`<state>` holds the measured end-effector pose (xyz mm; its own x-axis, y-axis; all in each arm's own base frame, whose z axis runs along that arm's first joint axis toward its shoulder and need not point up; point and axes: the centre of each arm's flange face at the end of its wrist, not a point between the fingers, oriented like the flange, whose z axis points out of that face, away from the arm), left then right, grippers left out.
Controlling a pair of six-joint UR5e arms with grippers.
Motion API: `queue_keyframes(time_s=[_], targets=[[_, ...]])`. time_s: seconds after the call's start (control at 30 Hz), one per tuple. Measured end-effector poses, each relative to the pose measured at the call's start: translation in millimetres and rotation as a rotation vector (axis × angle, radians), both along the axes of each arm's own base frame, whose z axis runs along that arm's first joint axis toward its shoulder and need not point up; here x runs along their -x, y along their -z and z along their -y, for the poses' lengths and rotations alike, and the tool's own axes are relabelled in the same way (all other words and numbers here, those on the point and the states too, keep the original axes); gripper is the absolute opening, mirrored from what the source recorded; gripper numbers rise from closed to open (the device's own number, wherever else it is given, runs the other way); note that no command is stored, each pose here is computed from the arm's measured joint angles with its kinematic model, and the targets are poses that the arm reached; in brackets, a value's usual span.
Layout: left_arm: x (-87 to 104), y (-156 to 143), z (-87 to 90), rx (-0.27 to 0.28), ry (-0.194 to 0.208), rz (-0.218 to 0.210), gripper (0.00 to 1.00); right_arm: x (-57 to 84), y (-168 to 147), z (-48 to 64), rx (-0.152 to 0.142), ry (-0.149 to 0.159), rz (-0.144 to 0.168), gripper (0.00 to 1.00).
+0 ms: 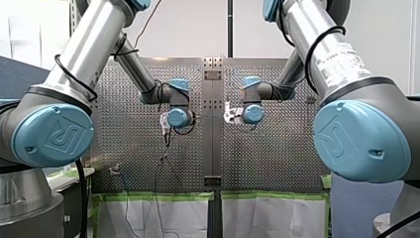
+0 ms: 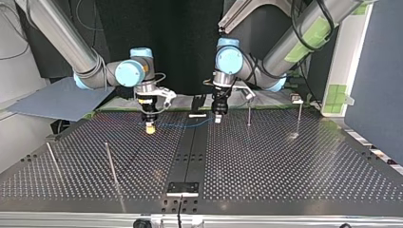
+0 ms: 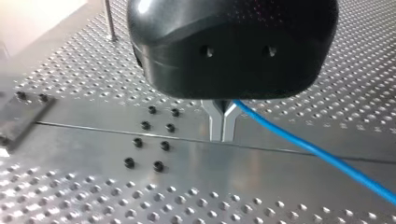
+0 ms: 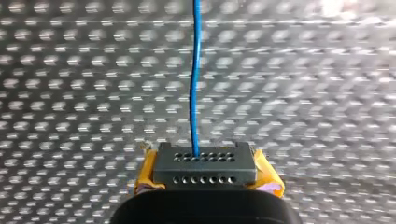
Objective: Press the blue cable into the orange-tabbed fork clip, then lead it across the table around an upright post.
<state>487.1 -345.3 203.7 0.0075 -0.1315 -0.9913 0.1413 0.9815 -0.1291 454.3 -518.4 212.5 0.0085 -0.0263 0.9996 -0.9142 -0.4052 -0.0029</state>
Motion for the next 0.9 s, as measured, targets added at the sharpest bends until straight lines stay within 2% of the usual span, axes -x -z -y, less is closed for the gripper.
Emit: queue_keyframes(time_s=[0.23,0.5,0.9], targets=[[3.6,-35.1,1.1,0.049,0.006,0.048,0.00,0.1,-41.8,-6.4,0.049,-0.005,0.030,0.00],[1.5,-66.7,2.3,0.076,0.001,0.082,0.00,-0.1,-65.5,-11.2,0.078,-0.011,0.047,0.00],[-5.4,-96.5,12.4,0.074,0.007,0.083,0.00,-5.0,-96.6,-13.2,0.118,-0.044,0.069,0.00]])
